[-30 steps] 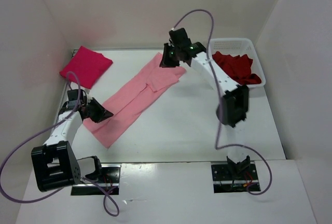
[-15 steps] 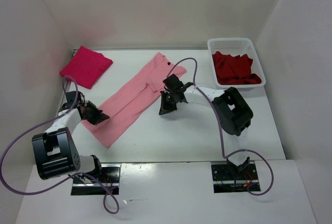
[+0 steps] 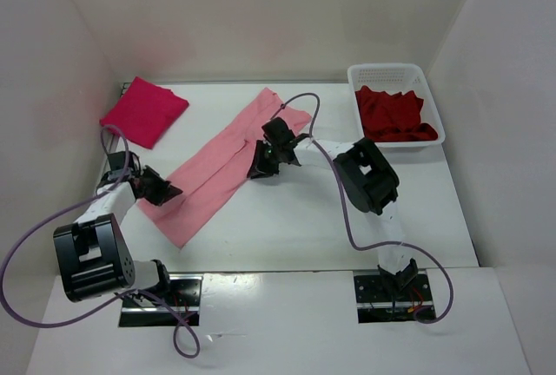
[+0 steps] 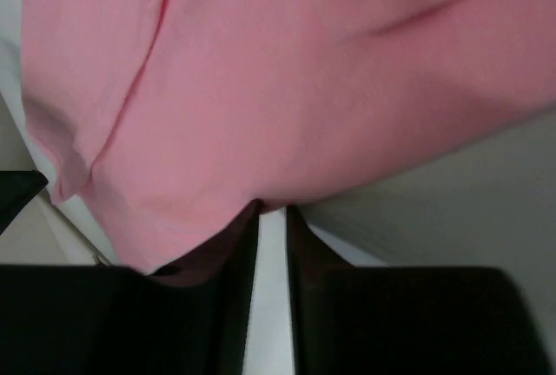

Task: Fold and stack the t-shirts
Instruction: Rotate the tshirt 90 degrees, then grab the bottom of the folded rectangular tshirt with both arms, then fold the folded rectangular tshirt in 1/3 of the way

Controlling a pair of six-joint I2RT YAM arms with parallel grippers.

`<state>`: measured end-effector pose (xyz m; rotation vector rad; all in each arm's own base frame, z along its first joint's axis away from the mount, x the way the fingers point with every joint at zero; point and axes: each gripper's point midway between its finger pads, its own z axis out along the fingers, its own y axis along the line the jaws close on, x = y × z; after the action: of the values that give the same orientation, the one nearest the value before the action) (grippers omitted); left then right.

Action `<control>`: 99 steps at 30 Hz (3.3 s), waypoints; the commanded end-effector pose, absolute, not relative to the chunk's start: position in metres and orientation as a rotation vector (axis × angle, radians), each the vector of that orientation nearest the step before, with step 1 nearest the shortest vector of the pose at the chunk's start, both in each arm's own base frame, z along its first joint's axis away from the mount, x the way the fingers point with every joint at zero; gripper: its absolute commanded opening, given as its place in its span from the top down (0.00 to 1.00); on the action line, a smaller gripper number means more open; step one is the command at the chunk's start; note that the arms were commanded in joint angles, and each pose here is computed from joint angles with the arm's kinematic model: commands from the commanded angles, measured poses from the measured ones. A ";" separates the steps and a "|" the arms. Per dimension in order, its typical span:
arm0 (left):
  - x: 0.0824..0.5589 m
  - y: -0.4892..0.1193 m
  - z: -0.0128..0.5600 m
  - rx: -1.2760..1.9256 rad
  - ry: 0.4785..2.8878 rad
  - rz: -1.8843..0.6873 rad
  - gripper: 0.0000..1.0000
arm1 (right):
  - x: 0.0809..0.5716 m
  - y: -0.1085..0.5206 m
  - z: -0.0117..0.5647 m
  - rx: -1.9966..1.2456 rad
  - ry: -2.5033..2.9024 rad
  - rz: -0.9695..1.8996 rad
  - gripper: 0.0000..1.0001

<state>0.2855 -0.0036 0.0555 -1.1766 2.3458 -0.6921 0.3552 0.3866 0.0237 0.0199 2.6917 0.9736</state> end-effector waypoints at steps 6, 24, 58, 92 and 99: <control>0.303 -0.045 0.080 -0.909 2.398 -0.757 0.95 | 0.396 0.344 0.010 0.148 2.684 0.867 1.00; 0.281 -0.135 0.062 -0.605 2.666 -0.746 0.48 | 0.328 0.234 0.043 0.165 2.735 0.829 0.49; 0.176 -0.158 0.047 -0.553 2.981 -0.992 1.00 | 0.126 0.277 0.045 0.184 2.932 1.002 1.00; 0.474 -0.174 0.092 -0.590 2.506 -0.981 0.82 | 0.439 0.193 0.081 0.336 2.576 0.809 0.90; 0.445 -0.160 0.143 -0.499 2.403 -0.959 0.56 | 0.414 0.187 0.131 0.292 2.477 0.740 0.62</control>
<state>0.4509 -0.1667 0.0967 -0.5920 2.5212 -0.9493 0.4185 0.1897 0.0798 0.3617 2.6028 0.7659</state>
